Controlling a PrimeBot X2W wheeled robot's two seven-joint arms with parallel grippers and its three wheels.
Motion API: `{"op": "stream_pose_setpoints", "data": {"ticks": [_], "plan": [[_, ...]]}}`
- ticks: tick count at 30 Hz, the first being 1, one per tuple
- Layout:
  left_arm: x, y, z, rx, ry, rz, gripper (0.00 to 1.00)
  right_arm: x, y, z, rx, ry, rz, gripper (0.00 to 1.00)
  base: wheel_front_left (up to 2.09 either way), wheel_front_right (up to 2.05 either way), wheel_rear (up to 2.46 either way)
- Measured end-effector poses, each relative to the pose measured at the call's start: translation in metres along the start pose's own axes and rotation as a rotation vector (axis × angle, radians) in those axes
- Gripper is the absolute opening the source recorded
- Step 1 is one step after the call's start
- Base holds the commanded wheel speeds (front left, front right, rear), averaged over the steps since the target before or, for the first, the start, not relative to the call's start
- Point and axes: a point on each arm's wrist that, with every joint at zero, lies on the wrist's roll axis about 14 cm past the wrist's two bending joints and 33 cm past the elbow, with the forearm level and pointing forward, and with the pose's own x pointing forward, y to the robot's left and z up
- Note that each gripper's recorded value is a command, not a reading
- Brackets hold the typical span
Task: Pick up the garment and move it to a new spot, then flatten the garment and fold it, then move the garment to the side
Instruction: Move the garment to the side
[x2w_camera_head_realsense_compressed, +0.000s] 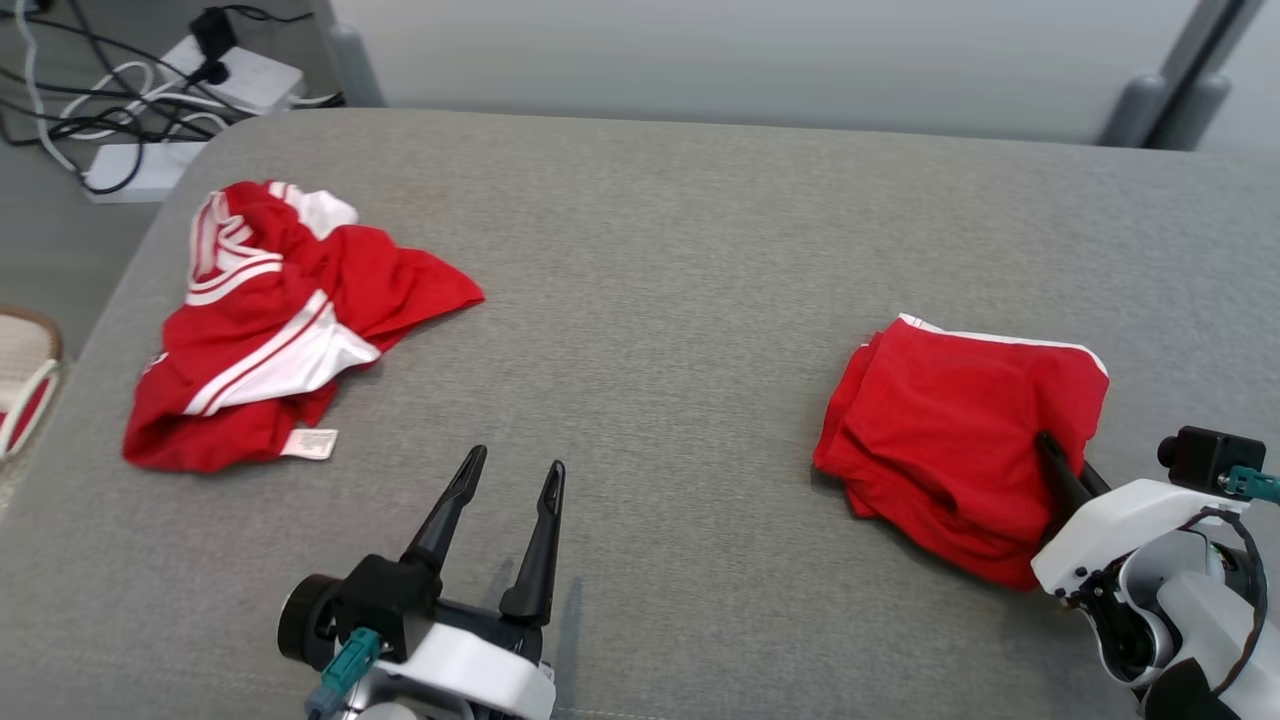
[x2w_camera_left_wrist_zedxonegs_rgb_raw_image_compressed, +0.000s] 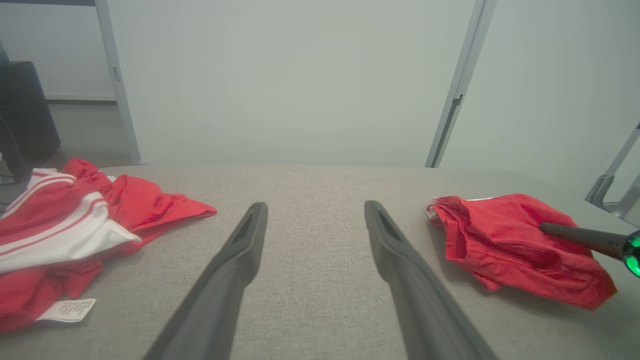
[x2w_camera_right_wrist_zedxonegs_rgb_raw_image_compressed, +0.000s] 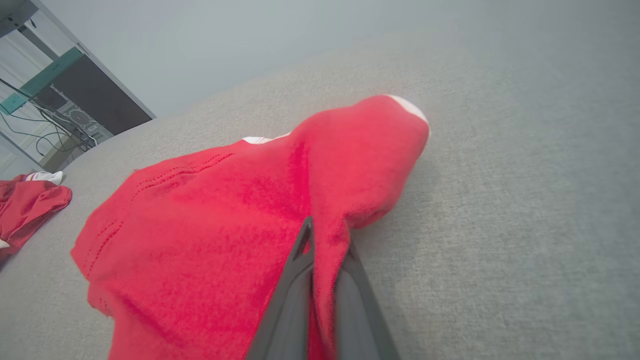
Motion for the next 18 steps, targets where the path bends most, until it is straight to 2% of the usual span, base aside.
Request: {"op": "stream_pose_setpoints", "data": {"ticks": [9, 10, 18], "plan": [[0.035, -0.045, -0.003, -0.009, -0.003, -0.156, 1.0, -0.025, -0.044, 0.008, 0.031, -0.041, -0.112, 0.0, 0.0, 0.0, 0.0], [0.043, -0.067, -0.016, -0.015, 0.027, -0.227, 1.0, -0.04, -0.064, 0.012, 0.053, -0.065, -0.169, 0.0, 0.0, 0.0, 0.0], [0.057, -0.104, -0.027, -0.03, 0.048, -0.344, 1.0, -0.069, -0.096, 0.021, 0.099, -0.123, -0.272, 0.0, 0.0, 0.0, 0.0]]}}
